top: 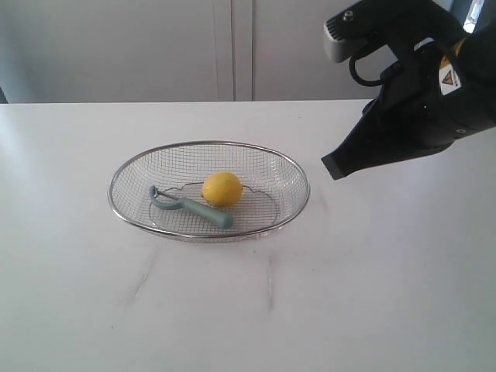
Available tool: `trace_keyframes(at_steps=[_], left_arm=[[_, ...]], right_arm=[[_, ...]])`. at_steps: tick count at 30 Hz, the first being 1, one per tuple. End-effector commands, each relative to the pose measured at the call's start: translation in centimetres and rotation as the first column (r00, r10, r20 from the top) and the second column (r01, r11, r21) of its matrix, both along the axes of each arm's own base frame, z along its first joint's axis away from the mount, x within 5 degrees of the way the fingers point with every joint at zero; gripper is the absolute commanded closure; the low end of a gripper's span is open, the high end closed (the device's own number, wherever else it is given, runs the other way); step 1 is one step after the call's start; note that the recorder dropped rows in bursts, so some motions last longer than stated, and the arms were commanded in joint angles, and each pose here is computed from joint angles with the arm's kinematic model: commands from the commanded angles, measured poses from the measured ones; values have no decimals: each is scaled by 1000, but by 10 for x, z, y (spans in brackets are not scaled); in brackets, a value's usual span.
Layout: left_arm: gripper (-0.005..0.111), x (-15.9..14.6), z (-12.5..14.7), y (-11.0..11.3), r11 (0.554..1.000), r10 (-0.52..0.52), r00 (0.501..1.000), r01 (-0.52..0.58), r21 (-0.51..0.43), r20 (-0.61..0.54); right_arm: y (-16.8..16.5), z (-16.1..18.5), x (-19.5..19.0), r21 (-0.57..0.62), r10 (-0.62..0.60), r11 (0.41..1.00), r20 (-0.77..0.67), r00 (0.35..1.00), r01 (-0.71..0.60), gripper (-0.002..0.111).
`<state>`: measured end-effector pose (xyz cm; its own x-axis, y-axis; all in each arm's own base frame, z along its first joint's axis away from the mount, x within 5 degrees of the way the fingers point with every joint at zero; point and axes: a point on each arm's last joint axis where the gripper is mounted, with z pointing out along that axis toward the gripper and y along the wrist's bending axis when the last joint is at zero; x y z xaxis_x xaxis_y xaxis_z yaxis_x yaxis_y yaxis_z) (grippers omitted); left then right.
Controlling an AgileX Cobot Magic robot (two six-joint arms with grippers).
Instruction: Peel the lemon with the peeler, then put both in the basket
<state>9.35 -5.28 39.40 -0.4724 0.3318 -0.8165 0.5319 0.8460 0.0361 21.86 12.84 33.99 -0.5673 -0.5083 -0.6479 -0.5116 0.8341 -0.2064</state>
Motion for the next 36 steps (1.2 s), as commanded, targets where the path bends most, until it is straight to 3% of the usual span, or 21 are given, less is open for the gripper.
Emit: trace_keyframes(at_steps=[1, 8, 16, 20, 27, 31, 33, 36], left_arm=[[107, -24, -22, 15, 1000, 26, 1000, -26, 9, 14], [107, -45, -37, 25, 996, 25, 991, -12, 92, -133], [107, -46, -37, 27, 996, 46, 991, -36, 81, -127], [107, -62, -38, 40, 980, 198, 979, -197, 36, -41], [107, -97, -75, 50, 908, 418, 907, -418, -11, 56], [107, -94, -95, 50, 895, 446, 883, -441, -65, 148], [107, -85, -102, 49, 893, 449, 852, -424, -150, 268], [107, -69, -109, 47, 878, 473, 766, -365, -311, 436]], right_arm=[[1, 0, 0, 10, 2, 1000, 6, 1000, -2, 108], [1, -1, 0, 9, 2, 1000, 5, 1000, -2, 108], [1, -1, 0, 9, 2, 1000, 5, 1000, -2, 108], [0, -1, 0, 6, 1, 1000, 4, 1000, -1, 108], [0, -1, 0, 6, 1, 1000, 4, 1000, -1, 108], [0, -1, 0, 6, 1, 1000, 4, 1000, -1, 108], [0, -1, 0, 6, 1, 1000, 4, 1000, -1, 108], [0, -1, 0, 6, 1, 1000, 4, 1000, -1, 108]])
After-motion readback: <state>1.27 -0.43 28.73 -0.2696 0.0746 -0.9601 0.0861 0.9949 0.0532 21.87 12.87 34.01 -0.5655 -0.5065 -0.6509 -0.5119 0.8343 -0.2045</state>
